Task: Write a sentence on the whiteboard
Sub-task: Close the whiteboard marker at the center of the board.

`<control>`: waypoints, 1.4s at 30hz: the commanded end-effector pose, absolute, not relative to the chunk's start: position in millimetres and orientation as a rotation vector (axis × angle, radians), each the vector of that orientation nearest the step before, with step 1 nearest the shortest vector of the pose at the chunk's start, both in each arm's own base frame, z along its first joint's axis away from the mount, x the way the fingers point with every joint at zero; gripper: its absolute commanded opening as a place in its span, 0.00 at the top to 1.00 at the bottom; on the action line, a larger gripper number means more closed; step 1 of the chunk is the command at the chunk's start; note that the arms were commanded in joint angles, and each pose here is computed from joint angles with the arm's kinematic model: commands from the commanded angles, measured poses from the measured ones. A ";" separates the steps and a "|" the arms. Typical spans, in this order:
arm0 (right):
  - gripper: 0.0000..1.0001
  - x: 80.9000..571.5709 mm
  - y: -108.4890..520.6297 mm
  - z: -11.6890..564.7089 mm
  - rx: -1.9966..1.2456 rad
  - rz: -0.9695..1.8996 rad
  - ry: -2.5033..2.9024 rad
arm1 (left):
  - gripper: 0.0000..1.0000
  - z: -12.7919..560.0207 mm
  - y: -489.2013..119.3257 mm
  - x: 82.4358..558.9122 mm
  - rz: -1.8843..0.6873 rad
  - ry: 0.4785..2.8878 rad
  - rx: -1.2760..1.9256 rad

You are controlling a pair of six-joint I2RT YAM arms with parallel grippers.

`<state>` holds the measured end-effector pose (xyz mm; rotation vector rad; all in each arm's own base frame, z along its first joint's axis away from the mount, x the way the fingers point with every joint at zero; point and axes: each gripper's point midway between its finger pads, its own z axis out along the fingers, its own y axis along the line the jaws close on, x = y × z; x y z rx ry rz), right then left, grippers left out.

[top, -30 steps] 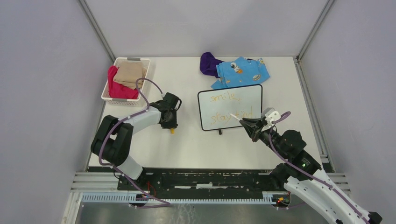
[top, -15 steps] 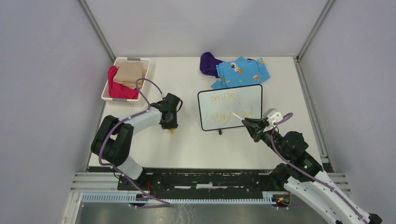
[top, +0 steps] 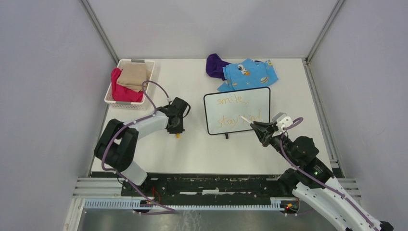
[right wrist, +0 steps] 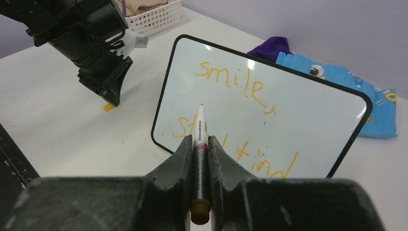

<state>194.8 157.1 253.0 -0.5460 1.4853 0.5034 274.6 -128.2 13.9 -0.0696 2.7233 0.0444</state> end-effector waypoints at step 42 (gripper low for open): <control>1.00 188.6 182.5 524.3 -0.328 0.755 0.832 | 0.98 506.5 -186.2 229.7 -1.290 1.175 -0.054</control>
